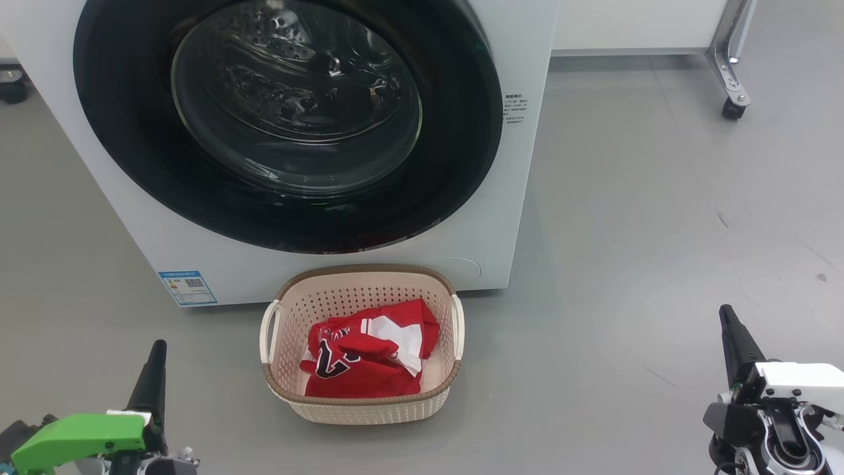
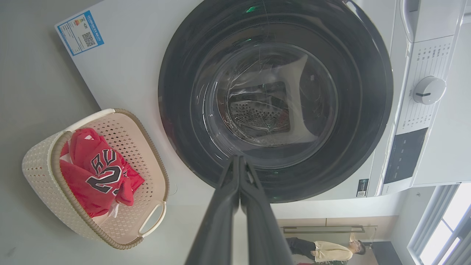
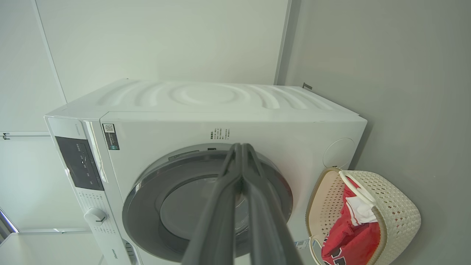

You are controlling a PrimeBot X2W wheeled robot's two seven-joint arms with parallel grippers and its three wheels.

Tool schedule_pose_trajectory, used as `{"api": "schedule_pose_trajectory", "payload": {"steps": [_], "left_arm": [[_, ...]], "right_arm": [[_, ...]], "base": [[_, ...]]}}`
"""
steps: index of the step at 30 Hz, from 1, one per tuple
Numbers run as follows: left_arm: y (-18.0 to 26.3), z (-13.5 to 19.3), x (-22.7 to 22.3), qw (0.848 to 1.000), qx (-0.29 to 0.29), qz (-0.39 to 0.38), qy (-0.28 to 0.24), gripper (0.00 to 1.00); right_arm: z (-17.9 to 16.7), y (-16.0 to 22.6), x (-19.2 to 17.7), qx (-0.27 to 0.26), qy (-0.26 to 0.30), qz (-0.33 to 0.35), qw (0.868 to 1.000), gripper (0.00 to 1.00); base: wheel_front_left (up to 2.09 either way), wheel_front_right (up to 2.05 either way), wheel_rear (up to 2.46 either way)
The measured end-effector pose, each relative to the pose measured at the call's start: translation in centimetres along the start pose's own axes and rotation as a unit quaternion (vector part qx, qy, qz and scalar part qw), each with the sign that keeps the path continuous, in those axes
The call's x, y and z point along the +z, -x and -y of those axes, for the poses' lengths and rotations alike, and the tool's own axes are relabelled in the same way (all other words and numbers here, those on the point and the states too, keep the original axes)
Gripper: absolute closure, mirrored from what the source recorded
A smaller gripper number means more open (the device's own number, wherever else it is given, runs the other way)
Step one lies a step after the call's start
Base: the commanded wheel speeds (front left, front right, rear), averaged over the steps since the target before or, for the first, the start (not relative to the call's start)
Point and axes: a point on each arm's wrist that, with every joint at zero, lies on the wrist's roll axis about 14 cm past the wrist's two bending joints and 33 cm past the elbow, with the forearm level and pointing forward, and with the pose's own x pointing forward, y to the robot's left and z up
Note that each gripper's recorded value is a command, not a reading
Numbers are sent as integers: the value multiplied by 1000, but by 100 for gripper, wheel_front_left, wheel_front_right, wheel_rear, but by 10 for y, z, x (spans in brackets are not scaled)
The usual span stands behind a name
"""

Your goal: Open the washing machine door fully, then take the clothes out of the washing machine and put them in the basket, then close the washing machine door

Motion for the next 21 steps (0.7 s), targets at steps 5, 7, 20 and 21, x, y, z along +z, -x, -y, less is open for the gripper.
{"api": "schedule_pose_trajectory", "payload": {"steps": [5, 7, 20, 21], "left_arm": [[0, 0, 0, 1000, 0, 0, 0, 100], [0, 0, 0, 1000, 0, 0, 0, 100], [0, 0, 0, 1000, 0, 0, 1, 100], [0, 0, 0, 1000, 0, 0, 1, 100]], "right_arm": [[0, 0, 0, 0, 0, 0, 1000, 100], [0, 0, 0, 0, 0, 0, 1000, 100], [-1, -1, 0, 1, -1, 0, 1000, 100], [-1, -1, 0, 1, -1, 0, 1000, 100]], "base": [[0, 0, 0], [0, 0, 0], [0, 0, 0], [0, 0, 0]]}}
